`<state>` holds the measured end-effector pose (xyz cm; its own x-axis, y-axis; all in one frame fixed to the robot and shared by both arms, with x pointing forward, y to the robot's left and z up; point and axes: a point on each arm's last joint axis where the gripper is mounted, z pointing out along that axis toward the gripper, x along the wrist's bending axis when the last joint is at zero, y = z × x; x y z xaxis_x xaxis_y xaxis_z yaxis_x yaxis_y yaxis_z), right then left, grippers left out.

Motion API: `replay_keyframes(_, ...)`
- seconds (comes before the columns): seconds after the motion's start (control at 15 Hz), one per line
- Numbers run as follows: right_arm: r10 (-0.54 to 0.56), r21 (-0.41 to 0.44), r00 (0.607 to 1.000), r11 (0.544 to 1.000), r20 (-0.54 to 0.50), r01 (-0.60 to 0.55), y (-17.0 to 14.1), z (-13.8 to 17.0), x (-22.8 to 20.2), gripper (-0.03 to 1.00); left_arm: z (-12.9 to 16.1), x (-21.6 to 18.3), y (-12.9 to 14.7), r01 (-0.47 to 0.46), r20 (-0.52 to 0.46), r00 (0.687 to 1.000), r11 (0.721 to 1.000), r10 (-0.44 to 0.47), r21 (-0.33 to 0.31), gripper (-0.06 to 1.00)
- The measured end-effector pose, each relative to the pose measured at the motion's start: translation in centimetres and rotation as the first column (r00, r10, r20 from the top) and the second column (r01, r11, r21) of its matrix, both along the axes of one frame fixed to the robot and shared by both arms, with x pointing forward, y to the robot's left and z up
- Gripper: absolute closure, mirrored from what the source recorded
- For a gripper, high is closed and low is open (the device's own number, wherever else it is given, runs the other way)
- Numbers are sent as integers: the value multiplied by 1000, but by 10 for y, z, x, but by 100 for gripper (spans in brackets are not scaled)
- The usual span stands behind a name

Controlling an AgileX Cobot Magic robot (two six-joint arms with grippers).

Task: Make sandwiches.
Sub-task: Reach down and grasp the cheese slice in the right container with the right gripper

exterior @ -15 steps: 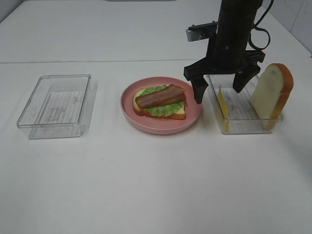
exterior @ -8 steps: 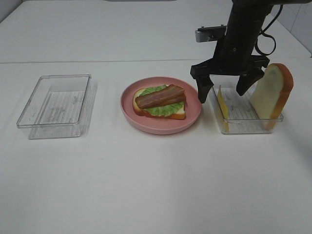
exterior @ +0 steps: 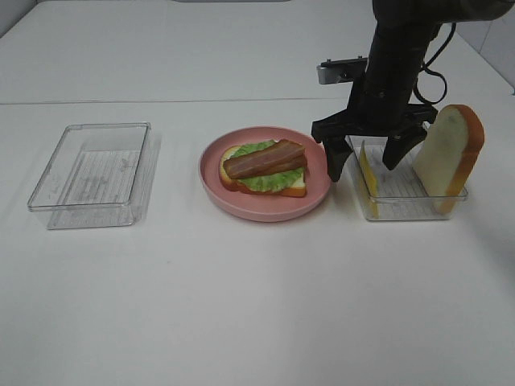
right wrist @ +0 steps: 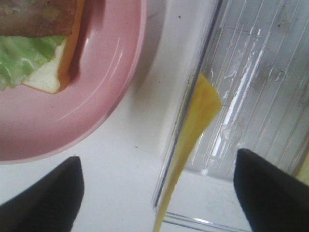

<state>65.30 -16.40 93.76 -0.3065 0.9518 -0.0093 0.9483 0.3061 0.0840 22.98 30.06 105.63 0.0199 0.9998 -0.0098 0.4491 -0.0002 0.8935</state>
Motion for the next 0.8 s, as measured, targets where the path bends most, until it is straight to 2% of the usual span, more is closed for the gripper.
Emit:
replay_keyframes(0.07,0,-1,1000,1000,0,0,0,0,0,30,0,0,0,0,0,1000,1000,0,0,4)
replay_keyframes(0.13,0,-1,1000,1000,0,0,0,0,0,38,0,0,0,0,0,1000,1000,0,0,4)
replay_keyframes(0.33,0,-1,1000,1000,0,0,0,0,0,51,0,0,0,0,0,1000,1000,0,0,4)
replay_keyframes(0.4,-1,-3,1000,1000,2,1,0,0,0,61,0,0,0,0,0,1000,1000,0,0,4)
replay_keyframes(0.53,-5,-7,1000,1000,10,5,-1,0,1,72,0,0,0,0,0,1000,1000,0,0,4)
replay_keyframes(0.67,-11,-22,1000,1000,15,12,-2,0,1,95,0,0,0,0,0,1000,1000,0,0,4)
replay_keyframes(0.8,-11,-25,1000,1000,16,11,-2,0,1,95,0,0,0,0,0,1000,1000,0,0,4)
